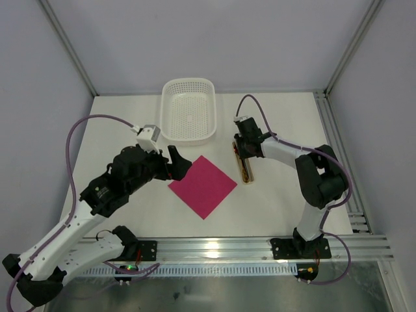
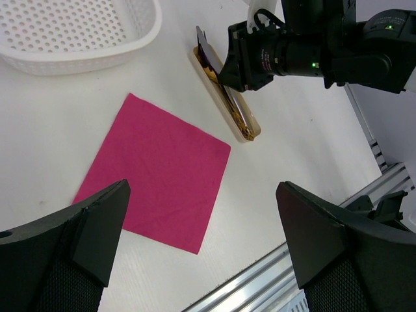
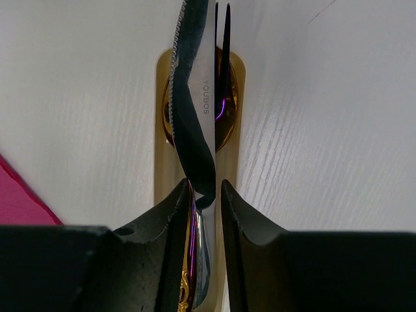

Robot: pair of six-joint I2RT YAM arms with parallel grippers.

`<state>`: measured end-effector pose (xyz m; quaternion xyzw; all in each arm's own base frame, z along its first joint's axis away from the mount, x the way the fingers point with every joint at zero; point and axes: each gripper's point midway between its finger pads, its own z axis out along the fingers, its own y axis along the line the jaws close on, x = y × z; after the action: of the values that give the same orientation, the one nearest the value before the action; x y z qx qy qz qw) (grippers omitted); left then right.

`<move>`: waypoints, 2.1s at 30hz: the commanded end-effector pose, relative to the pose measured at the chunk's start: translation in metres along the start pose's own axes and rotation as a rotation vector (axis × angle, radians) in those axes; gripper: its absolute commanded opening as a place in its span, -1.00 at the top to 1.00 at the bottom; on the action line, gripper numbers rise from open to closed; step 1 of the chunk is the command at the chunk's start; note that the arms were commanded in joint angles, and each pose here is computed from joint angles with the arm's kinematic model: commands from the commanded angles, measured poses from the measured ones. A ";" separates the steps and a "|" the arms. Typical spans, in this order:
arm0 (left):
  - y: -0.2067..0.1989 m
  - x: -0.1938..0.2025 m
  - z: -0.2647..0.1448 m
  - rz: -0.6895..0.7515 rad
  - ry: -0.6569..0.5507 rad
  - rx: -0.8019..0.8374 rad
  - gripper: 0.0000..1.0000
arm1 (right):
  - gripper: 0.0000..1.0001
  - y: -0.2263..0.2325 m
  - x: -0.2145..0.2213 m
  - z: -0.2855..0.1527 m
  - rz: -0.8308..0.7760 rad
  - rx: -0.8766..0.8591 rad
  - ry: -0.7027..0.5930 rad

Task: Place the utensils on the paper napkin and roll it up

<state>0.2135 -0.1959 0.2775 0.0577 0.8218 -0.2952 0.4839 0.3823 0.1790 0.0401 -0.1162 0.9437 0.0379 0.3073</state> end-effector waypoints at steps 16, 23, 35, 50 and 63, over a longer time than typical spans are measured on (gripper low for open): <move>-0.007 0.005 0.012 0.043 -0.002 0.060 -0.99 | 0.92 0.001 -0.014 -0.006 -0.035 -0.018 -0.047; 0.022 0.013 0.028 0.001 0.049 -0.076 -0.99 | 0.92 -0.003 -0.035 -0.034 -0.022 0.002 -0.063; 0.081 0.019 0.028 -0.214 0.172 -0.182 -0.99 | 0.92 0.042 -0.055 -0.088 0.131 -0.129 -0.081; 0.097 0.012 0.016 -0.220 0.147 -0.228 -0.99 | 0.92 0.170 -0.025 -0.074 0.143 -0.224 -0.042; 0.096 0.013 0.016 -0.218 0.147 -0.221 -0.99 | 0.92 0.185 -0.005 -0.041 0.122 -0.203 0.006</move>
<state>0.2545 -0.1257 0.2041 -0.0791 0.8933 -0.2367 0.3739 0.3037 0.3345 0.0584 -0.1018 0.9533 0.1296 0.2532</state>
